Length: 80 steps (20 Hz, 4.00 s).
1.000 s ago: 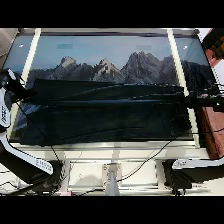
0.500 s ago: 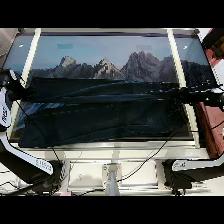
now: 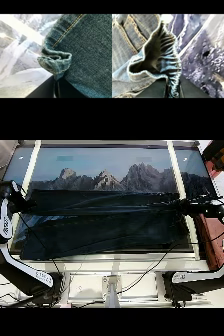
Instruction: Fold the clothes and pants, and hang the long-sleeved shirts on hangers.
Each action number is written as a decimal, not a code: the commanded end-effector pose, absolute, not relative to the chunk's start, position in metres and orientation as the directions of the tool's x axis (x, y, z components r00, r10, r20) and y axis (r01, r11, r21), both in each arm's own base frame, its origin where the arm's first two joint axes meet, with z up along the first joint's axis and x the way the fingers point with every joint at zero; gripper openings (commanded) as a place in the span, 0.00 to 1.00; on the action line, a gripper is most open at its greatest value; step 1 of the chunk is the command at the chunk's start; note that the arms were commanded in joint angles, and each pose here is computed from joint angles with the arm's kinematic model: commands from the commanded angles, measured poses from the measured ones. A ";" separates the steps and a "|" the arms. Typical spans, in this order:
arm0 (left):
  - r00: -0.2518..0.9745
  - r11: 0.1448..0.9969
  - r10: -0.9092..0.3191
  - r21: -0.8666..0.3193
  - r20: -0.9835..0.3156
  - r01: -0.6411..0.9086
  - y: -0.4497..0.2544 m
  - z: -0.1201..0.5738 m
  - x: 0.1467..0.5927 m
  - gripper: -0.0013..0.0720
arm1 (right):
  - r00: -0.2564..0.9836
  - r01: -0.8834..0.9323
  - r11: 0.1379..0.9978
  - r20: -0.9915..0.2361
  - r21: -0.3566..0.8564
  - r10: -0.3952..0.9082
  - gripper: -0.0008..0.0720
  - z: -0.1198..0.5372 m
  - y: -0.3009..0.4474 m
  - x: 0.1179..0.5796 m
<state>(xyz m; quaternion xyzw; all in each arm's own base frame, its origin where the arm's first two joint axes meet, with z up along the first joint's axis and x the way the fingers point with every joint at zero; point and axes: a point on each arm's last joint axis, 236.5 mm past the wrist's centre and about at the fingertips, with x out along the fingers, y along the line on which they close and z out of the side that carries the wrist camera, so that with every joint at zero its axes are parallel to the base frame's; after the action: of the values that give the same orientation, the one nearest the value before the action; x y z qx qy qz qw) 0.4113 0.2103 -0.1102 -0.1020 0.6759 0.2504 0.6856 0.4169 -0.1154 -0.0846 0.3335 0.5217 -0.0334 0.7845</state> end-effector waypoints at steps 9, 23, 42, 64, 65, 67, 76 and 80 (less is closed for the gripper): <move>-0.120 0.902 0.161 0.195 -0.980 -0.385 0.193 -0.093 0.389 0.77 | 0.463 0.349 0.780 -0.819 0.519 0.338 0.85 -0.053 -0.114 0.428; 0.543 0.842 0.313 -0.037 -0.779 -0.538 0.239 0.151 0.404 0.06 | 0.636 0.306 0.915 -0.772 0.265 0.011 0.08 0.173 -0.180 0.327; 0.432 0.801 0.150 -0.147 -0.889 -0.580 0.176 0.010 0.253 0.06 | 0.440 0.617 0.659 -0.883 0.429 0.163 0.54 -0.053 -0.071 0.197; 0.434 0.823 0.152 -0.129 -0.888 -0.553 0.177 0.010 0.254 0.06 | 0.618 0.612 0.412 -0.734 0.674 0.281 0.62 -0.119 -0.109 0.252; 0.434 0.823 0.152 -0.129 -0.888 -0.553 0.177 0.010 0.254 0.06 | 0.626 0.598 0.437 -0.732 0.672 0.269 0.59 -0.118 -0.112 0.254; 0.434 0.823 0.152 -0.129 -0.888 -0.553 0.177 0.010 0.254 0.06 | 0.643 0.565 0.470 -0.719 0.678 0.263 0.51 -0.115 -0.114 0.258; 0.360 0.667 0.083 -0.216 -0.929 -0.713 0.164 -0.007 0.232 0.54 | 0.683 0.495 0.429 -0.643 0.756 0.346 0.08 -0.097 -0.094 0.268; 0.192 0.618 -0.011 -0.158 -0.981 -0.770 0.149 -0.025 0.185 0.54 | 0.684 0.493 0.427 -0.641 0.758 0.348 0.08 -0.096 -0.093 0.268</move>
<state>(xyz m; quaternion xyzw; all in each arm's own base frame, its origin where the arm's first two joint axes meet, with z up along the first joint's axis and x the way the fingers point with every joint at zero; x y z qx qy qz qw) 0.2184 0.1603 -0.0129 -0.3160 0.5248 0.2590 0.7468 0.2672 -0.0959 -0.0985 0.5310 0.3956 -0.0556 0.7473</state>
